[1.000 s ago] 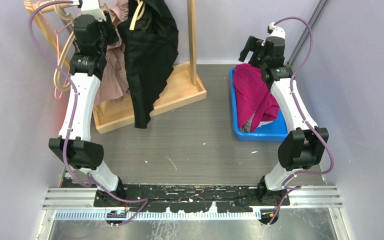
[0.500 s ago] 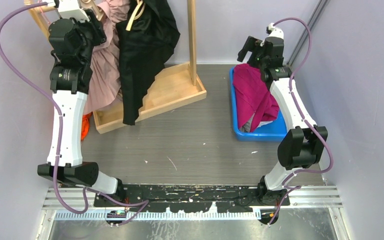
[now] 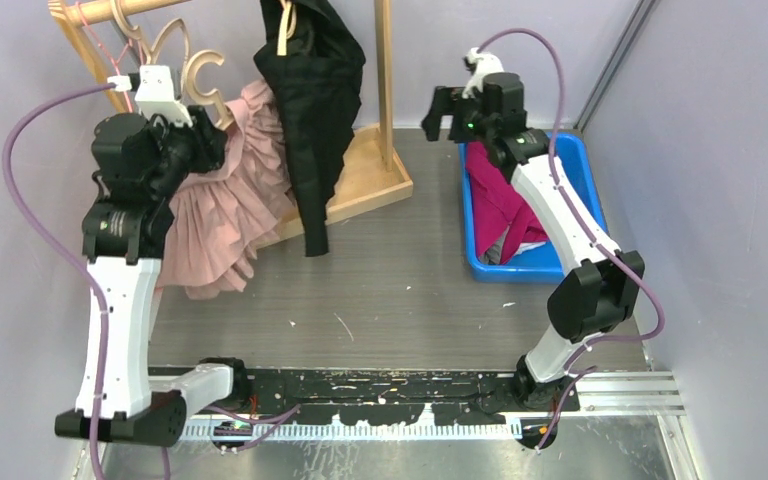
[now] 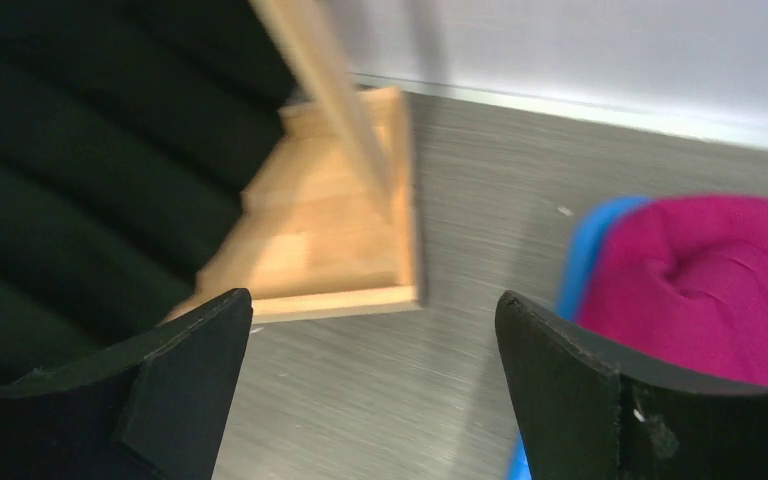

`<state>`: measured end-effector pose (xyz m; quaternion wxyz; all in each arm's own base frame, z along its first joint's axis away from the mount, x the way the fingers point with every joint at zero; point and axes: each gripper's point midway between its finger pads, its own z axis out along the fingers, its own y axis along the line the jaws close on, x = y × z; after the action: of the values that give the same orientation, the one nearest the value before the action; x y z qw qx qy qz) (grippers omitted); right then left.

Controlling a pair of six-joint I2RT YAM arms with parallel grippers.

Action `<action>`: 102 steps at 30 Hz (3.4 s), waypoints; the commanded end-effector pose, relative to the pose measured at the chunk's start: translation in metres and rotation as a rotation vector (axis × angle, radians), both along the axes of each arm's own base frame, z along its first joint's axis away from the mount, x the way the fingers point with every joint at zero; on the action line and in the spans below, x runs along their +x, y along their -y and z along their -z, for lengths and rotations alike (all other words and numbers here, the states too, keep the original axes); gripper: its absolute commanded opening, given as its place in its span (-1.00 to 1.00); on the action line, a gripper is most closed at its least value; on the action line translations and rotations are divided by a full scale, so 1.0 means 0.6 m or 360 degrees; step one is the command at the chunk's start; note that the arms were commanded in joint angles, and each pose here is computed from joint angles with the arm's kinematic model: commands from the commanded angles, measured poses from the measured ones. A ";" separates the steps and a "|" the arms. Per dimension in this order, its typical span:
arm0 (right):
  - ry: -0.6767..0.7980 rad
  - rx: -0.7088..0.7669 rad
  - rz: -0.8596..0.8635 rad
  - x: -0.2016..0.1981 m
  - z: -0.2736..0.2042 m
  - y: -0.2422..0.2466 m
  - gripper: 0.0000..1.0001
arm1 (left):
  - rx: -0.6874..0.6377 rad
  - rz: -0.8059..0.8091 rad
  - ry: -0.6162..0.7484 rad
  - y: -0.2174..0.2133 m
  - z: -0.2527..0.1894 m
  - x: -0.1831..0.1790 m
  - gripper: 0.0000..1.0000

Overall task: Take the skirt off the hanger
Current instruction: Pick up the hanger from the clothesline, then remove the skirt from the hanger.

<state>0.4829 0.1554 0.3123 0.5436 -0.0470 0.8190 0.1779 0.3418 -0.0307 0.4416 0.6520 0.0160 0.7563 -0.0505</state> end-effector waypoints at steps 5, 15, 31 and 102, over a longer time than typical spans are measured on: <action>0.0270 0.0060 -0.0472 -0.092 -0.145 -0.179 0.92 | -0.0144 0.0542 0.0091 0.095 -0.044 -0.113 -1.00; 0.0336 0.0134 -0.0734 -0.208 -0.196 -0.272 1.00 | -0.0250 0.0674 -0.0018 0.138 0.020 -0.094 -1.00; 0.0121 0.0037 -0.0864 -0.276 -0.104 -0.321 0.95 | -0.0226 0.0619 0.0006 0.166 0.030 -0.045 -1.00; 0.0196 -0.0124 -0.0338 -0.122 -0.086 -0.327 -0.96 | -0.0209 0.0618 -0.0299 0.153 0.152 -0.134 -1.00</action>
<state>0.4017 0.3490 0.3197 0.5301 -0.1792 0.8111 0.1704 0.2520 -0.1096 0.3492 0.5548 0.1092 0.8011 -0.1964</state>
